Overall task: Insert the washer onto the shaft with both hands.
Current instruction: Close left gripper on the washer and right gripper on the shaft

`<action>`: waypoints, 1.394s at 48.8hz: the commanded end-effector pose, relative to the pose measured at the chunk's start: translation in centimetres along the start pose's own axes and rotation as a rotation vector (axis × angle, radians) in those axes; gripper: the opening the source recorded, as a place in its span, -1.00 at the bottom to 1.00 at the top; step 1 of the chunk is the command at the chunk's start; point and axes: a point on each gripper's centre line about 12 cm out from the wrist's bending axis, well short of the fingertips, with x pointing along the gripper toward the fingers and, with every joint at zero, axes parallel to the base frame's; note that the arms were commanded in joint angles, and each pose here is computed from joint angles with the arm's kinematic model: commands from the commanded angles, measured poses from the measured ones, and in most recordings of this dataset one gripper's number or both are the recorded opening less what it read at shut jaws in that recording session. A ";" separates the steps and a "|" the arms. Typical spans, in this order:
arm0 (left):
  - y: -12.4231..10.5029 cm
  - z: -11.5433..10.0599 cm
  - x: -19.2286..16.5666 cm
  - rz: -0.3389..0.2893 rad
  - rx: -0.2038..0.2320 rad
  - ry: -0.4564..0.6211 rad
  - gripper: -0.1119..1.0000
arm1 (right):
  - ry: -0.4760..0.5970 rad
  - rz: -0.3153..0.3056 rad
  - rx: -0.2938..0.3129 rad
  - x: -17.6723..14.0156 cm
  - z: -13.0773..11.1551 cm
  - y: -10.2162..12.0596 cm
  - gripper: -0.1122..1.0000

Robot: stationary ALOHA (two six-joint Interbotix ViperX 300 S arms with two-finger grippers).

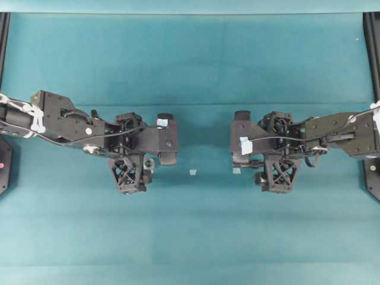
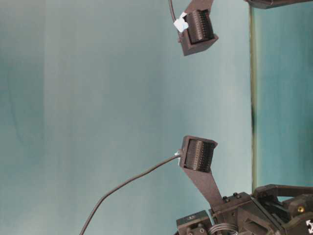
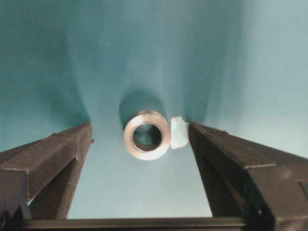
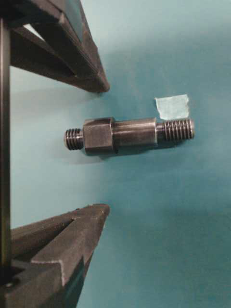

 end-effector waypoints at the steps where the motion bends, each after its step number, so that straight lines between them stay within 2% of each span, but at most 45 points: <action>1: -0.1 0.1 0.0 0.000 0.003 -0.005 0.81 | -0.015 -0.001 -0.005 -0.2 0.4 0.0 0.53; 8: -0.2 0.1 0.0 -0.001 0.007 -0.006 0.61 | -0.008 -0.001 -0.005 0.0 0.4 0.0 0.14; 17: -0.2 -0.1 0.0 -0.001 0.007 -0.002 0.07 | 0.006 -0.004 0.001 0.6 0.3 -0.3 -0.44; 20: -0.2 -0.1 0.0 -0.001 0.007 -0.002 -0.14 | 0.003 -0.005 0.004 0.7 0.4 -0.4 -0.58; 28: -0.4 0.0 0.0 -0.003 0.011 -0.005 -0.17 | -0.003 -0.007 0.019 0.8 0.5 -0.6 -0.78; 57: -0.4 0.0 0.0 -0.004 0.014 -0.005 -0.18 | 0.001 -0.005 0.021 0.8 0.5 -0.6 -0.79; 68: -0.4 0.4 -0.9 -0.004 0.012 -0.032 -0.18 | -0.034 -0.004 0.027 0.3 1.1 -0.6 -0.79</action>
